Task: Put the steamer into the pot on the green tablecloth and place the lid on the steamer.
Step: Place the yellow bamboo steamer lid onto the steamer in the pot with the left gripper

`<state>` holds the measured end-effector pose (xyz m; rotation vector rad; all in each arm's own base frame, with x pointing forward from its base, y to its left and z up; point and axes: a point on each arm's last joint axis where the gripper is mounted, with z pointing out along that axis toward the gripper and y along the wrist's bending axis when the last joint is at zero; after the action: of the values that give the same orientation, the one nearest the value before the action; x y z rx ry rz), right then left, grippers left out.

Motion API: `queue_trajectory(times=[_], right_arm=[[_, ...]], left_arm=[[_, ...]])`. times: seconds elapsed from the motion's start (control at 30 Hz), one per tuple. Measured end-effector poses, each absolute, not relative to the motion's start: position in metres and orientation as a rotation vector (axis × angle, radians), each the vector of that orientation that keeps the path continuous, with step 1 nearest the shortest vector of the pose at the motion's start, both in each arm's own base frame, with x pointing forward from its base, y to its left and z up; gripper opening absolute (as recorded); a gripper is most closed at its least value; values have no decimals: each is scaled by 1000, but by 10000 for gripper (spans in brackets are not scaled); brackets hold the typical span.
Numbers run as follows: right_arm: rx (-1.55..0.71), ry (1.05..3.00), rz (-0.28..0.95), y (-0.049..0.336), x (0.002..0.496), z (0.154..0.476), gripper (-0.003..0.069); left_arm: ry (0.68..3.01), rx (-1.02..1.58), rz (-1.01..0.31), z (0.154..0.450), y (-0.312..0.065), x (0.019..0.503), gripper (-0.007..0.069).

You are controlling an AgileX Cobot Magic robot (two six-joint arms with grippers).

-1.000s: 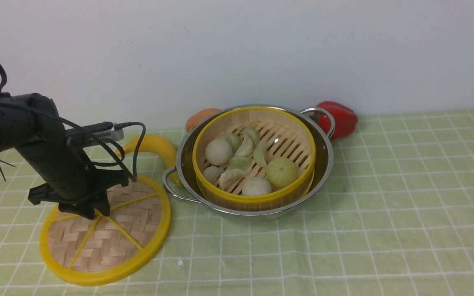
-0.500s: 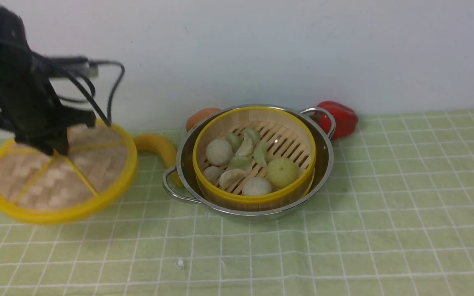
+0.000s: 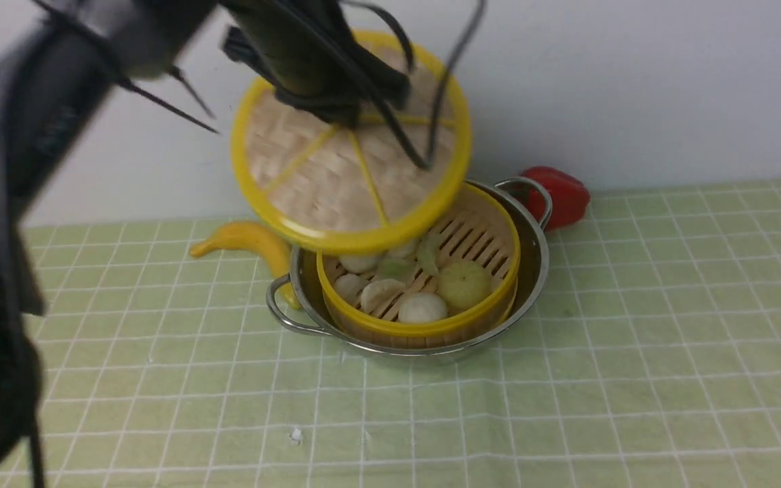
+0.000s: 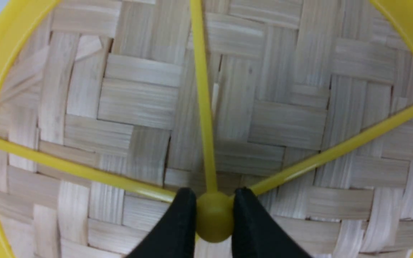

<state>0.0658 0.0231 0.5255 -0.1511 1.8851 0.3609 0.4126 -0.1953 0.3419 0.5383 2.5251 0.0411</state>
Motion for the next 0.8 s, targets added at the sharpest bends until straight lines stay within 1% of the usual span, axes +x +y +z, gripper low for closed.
queue_trajectory(times=[0.03,0.1,0.17,0.2,0.23,0.27,0.53,0.8], right_arm=[[-148,1885,363,23,66,525,451],[-146,1886,365,23,66,525,451],[-141,1886,368,23,66,525,451],[-135,1887,372,23,66,525,451],[-134,1887,373,23,66,525,451],[-133,1888,374,23,66,525,451],[-131,1889,383,24,66,525,451],[-128,1890,385,24,66,525,451]], left_arm=[[2560,585,73,319,-215,414,117],[2602,631,97,295,-232,415,117],[2620,647,105,284,-238,416,117],[2641,652,112,272,-243,417,117],[2642,651,112,271,-243,417,117],[2651,648,118,264,-245,420,117],[2623,646,103,245,-250,431,117],[2607,643,88,243,-252,433,117]])
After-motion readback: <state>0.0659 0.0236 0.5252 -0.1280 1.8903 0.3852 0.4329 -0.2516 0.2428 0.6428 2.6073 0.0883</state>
